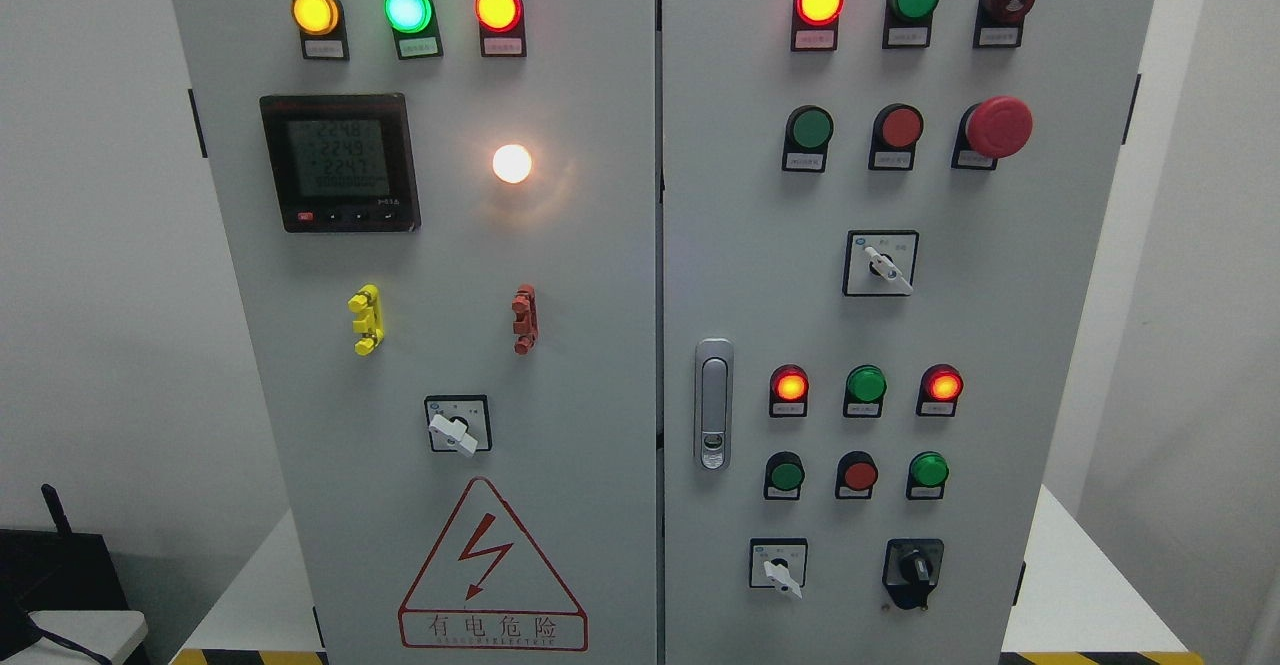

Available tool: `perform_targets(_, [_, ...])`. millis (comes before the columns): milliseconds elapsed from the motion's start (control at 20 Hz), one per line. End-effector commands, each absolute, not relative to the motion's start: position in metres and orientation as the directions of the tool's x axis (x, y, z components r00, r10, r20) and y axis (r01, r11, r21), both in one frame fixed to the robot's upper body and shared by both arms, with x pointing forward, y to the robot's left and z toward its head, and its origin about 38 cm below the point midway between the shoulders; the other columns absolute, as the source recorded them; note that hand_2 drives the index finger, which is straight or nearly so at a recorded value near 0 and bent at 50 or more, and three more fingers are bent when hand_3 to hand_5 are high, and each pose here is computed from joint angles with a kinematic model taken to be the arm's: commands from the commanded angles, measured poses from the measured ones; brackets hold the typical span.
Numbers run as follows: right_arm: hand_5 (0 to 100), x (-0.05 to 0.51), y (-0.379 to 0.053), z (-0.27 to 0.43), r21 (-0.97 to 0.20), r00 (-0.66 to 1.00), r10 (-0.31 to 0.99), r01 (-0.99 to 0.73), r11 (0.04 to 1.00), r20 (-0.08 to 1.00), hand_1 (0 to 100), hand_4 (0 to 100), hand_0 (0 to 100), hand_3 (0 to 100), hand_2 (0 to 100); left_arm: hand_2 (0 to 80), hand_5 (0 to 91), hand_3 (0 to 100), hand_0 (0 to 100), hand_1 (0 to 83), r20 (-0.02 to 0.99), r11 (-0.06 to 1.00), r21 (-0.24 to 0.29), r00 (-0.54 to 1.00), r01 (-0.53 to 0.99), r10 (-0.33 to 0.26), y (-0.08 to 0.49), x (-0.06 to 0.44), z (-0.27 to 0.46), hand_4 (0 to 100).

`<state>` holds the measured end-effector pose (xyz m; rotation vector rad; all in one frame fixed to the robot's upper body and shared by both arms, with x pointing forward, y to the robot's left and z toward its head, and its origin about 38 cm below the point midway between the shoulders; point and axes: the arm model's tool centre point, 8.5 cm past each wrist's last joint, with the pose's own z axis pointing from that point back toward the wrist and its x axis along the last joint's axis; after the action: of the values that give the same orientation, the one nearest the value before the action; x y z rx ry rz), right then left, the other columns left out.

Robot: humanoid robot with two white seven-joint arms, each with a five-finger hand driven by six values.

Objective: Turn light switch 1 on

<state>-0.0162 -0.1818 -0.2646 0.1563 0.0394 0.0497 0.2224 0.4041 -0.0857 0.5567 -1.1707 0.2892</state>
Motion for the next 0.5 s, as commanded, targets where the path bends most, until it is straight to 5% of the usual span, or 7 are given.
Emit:
perform_targets(0, [0, -0.016, -0.182, -0.265, 0.157, 0.999, 0.036, -0.030, 0.987, -0.037, 39, 0, 12, 0, 0, 14.3, 11.5, 27, 17, 22.4, 0.681, 0.776, 0.372, 0.718, -0.509, 0.145, 0.430, 0.081, -0.186, 33])
perform_targets(200, [0, -0.016, -0.182, -0.265, 0.157, 0.999, 0.034, -0.028, 0.987, -0.037, 39, 0, 12, 0, 0, 9.4, 1.5, 18, 22, 25.4, 0.520, 0.809, 0.401, 0.834, -0.430, 0.186, 0.417, 0.028, -0.214, 24])
perform_targets(450, [0, -0.016, -0.182, -0.265, 0.157, 0.999, 0.034, -0.028, 0.987, -0.037, 39, 0, 12, 0, 0, 2.6, 0.0, 11, 27, 25.8, 0.320, 0.894, 0.387, 0.942, -0.227, 0.100, 0.385, -0.013, -0.235, 19])
